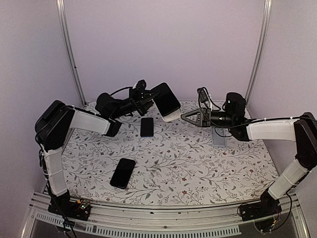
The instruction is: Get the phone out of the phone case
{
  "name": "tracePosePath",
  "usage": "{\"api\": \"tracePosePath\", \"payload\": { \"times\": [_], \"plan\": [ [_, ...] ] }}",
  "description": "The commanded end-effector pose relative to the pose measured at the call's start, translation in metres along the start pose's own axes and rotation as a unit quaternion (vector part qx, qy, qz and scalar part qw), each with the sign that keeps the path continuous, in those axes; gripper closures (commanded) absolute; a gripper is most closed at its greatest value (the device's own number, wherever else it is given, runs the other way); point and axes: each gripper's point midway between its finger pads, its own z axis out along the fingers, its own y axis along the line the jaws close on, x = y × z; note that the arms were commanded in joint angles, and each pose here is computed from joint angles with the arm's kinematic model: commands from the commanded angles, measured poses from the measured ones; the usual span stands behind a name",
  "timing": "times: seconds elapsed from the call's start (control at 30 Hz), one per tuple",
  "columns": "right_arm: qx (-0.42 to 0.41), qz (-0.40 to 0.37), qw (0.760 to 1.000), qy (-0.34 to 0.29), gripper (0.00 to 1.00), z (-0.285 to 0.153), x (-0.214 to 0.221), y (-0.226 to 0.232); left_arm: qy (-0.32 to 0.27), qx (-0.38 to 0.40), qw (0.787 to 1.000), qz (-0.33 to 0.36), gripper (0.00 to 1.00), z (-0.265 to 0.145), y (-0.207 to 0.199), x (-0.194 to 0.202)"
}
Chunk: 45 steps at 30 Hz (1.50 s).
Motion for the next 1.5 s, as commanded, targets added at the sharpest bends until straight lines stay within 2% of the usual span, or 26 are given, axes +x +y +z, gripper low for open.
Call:
{"api": "tracePosePath", "payload": {
  "times": [0.0,0.33,0.6,0.9,1.1,1.17,1.33,1.47],
  "plan": [
    [0.090,0.071,0.993,0.018,0.47,-0.006,0.027,-0.053,0.046,0.117,0.989,0.077,1.00,0.013,-0.094,0.032],
    [0.074,0.061,0.995,0.011,0.37,-0.008,-0.003,-0.018,0.059,0.027,0.993,0.095,1.00,0.023,-0.059,0.030],
    [0.078,0.078,0.994,0.018,0.36,0.002,-0.007,-0.019,0.085,0.005,0.991,0.104,1.00,0.032,-0.040,0.037],
    [0.058,0.113,0.992,0.016,0.39,0.019,-0.008,-0.022,0.119,-0.057,0.987,0.093,1.00,0.041,-0.002,0.046],
    [0.039,0.143,0.989,0.007,0.50,0.025,-0.014,-0.022,0.132,-0.089,0.983,0.087,1.00,0.042,0.023,0.043],
    [0.042,0.144,0.989,0.001,0.58,0.026,-0.017,-0.024,0.137,-0.090,0.983,0.086,1.00,0.044,0.027,0.042],
    [0.046,0.148,0.988,-0.005,0.83,0.028,-0.020,-0.030,0.134,-0.097,0.983,0.082,0.88,0.043,0.034,0.032],
    [0.043,0.149,0.988,-0.013,0.95,0.027,-0.024,-0.031,0.118,-0.107,0.984,0.081,0.76,0.037,0.039,0.022]
  ]
}}
